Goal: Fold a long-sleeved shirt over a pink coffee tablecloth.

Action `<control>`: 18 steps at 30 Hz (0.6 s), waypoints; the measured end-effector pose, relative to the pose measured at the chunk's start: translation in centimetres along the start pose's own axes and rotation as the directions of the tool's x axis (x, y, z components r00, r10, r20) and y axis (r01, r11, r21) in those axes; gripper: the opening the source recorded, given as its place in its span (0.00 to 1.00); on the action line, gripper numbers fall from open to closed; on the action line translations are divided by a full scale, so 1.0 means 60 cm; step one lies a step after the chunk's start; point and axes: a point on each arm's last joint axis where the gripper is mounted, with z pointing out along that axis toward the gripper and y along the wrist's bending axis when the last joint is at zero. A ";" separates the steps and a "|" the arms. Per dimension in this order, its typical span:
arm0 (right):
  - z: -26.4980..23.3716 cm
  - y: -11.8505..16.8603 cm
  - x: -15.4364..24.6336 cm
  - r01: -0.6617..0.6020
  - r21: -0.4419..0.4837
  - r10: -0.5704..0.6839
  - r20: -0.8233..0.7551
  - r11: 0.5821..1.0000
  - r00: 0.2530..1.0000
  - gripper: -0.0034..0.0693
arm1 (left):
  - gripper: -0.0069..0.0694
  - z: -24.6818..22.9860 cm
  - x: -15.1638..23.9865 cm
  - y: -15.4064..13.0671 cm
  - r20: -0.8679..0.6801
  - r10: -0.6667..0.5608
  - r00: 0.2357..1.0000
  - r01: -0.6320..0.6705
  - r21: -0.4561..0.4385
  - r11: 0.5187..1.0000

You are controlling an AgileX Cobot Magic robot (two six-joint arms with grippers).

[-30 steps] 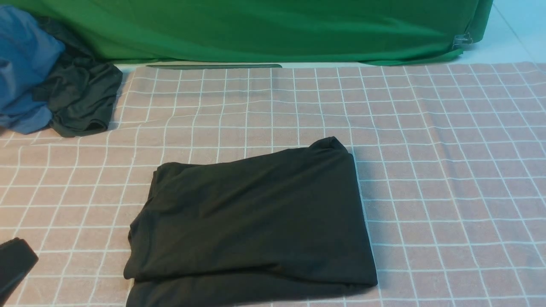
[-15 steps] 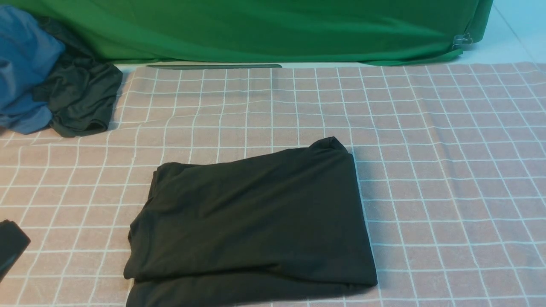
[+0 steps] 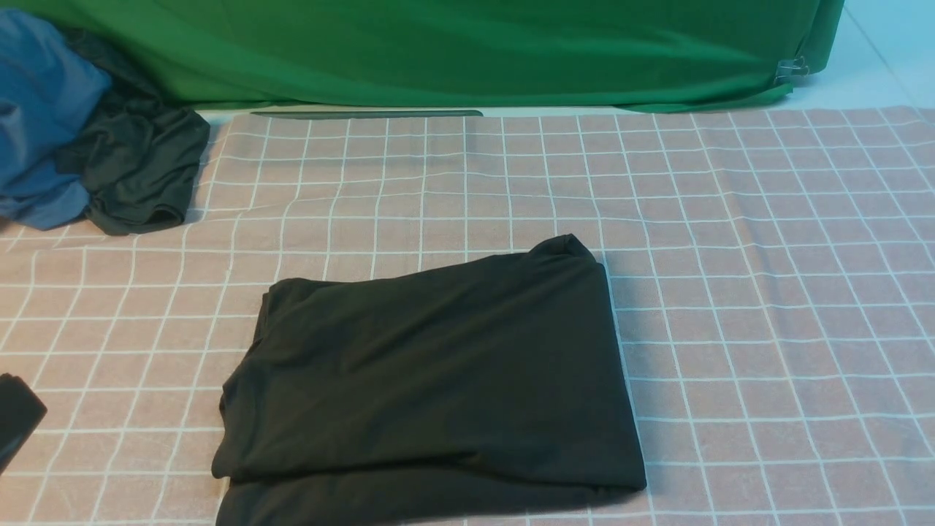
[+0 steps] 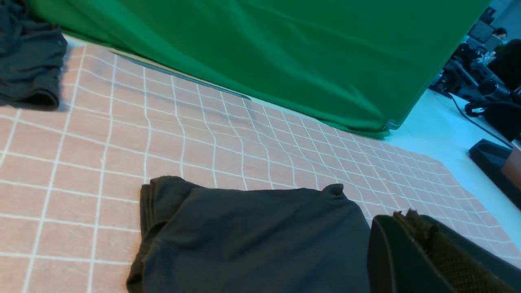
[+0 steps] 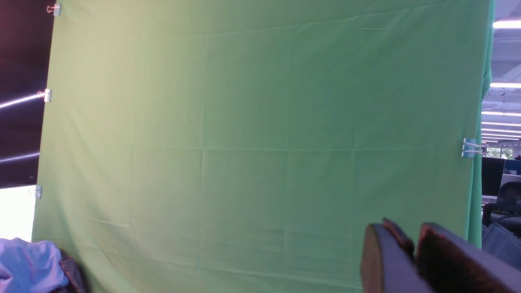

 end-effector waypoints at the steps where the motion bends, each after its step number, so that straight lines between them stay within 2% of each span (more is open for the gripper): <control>1: 0.000 0.000 0.000 0.000 0.000 0.000 0.000 1.000 1.000 0.28 | 0.11 0.002 0.000 0.001 0.018 0.021 1.000 -0.021 0.003 1.000; 5: 0.000 0.000 0.000 0.000 0.000 0.000 0.000 1.000 1.000 0.30 | 0.11 0.015 0.006 0.006 0.094 0.079 0.992 -0.080 0.011 0.997; 8: 0.000 0.000 0.000 0.000 0.000 0.000 0.000 1.000 1.000 0.31 | 0.11 0.028 0.024 0.017 0.125 0.124 0.984 -0.123 -0.016 0.992; 12: 0.000 0.000 0.000 0.001 0.000 -0.001 0.000 1.000 1.000 0.32 | 0.11 0.045 0.066 0.046 0.142 0.145 0.979 -0.128 -0.120 0.984; 14: 0.000 0.000 0.000 0.001 0.000 -0.001 0.000 1.000 1.000 0.32 | 0.11 0.053 0.099 0.069 0.133 0.141 0.981 -0.110 -0.218 0.970; 18: 0.000 0.000 0.000 0.001 0.000 -0.001 0.000 1.000 1.000 0.32 | 0.11 0.061 0.143 0.100 0.095 0.118 0.988 -0.080 -0.333 0.940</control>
